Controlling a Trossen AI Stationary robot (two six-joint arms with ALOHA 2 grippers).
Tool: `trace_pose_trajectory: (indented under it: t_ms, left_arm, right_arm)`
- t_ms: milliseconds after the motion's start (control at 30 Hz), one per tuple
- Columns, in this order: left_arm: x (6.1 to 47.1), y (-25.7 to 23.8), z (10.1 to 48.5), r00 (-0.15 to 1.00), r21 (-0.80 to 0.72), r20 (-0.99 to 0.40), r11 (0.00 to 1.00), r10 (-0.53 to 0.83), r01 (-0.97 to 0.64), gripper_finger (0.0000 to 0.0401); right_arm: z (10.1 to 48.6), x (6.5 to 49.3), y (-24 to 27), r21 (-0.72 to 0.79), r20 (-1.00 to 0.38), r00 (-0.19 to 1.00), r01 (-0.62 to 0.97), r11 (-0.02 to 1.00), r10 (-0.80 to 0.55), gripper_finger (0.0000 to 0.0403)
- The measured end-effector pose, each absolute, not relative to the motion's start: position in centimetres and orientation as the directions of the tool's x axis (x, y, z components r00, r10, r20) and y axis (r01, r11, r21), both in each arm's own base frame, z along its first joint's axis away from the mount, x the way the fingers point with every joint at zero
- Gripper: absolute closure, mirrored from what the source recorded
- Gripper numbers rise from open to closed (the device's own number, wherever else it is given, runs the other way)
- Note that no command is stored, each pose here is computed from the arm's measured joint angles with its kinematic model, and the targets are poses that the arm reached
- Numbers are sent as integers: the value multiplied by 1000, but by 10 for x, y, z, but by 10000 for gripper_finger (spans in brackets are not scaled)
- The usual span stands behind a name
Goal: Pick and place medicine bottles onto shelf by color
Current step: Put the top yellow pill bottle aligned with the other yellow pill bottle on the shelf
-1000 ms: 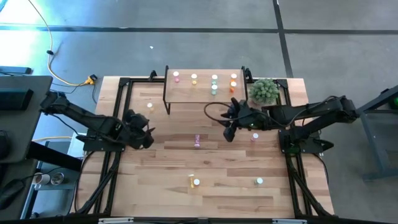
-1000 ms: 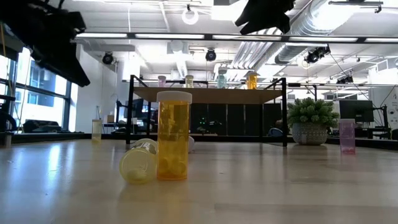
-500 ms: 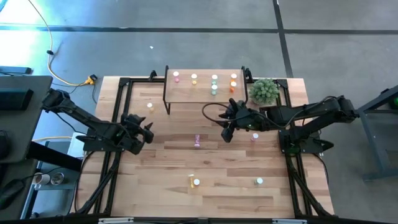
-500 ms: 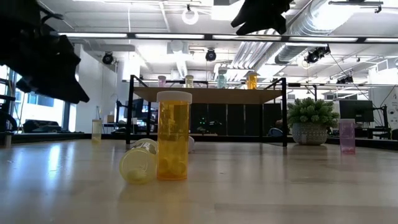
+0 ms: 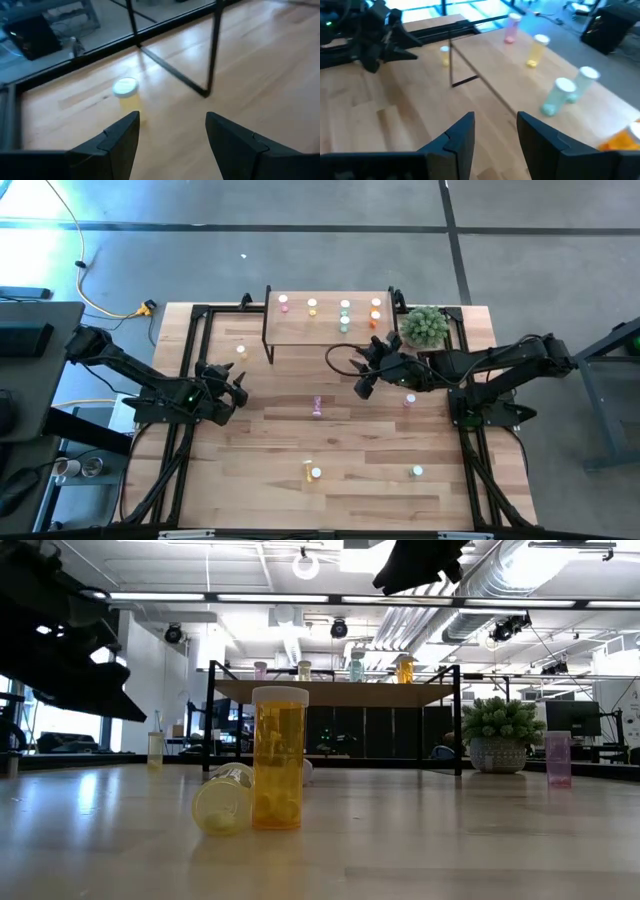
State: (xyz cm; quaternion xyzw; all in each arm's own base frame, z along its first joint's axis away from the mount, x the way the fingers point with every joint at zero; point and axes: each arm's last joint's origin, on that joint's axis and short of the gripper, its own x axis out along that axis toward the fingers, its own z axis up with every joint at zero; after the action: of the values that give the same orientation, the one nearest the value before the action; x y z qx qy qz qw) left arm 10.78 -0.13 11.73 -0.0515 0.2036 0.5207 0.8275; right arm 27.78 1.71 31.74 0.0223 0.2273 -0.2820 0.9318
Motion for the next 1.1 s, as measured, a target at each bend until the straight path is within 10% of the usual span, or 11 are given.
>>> trace_pose_trajectory:
  t_ms: [1100]
  left_arm:
    - [110,65,117,148,-48,-634,152,759,-987,185]
  right_arm:
    - [322,276,-46,-80,-383,600,736,672,-703,265]
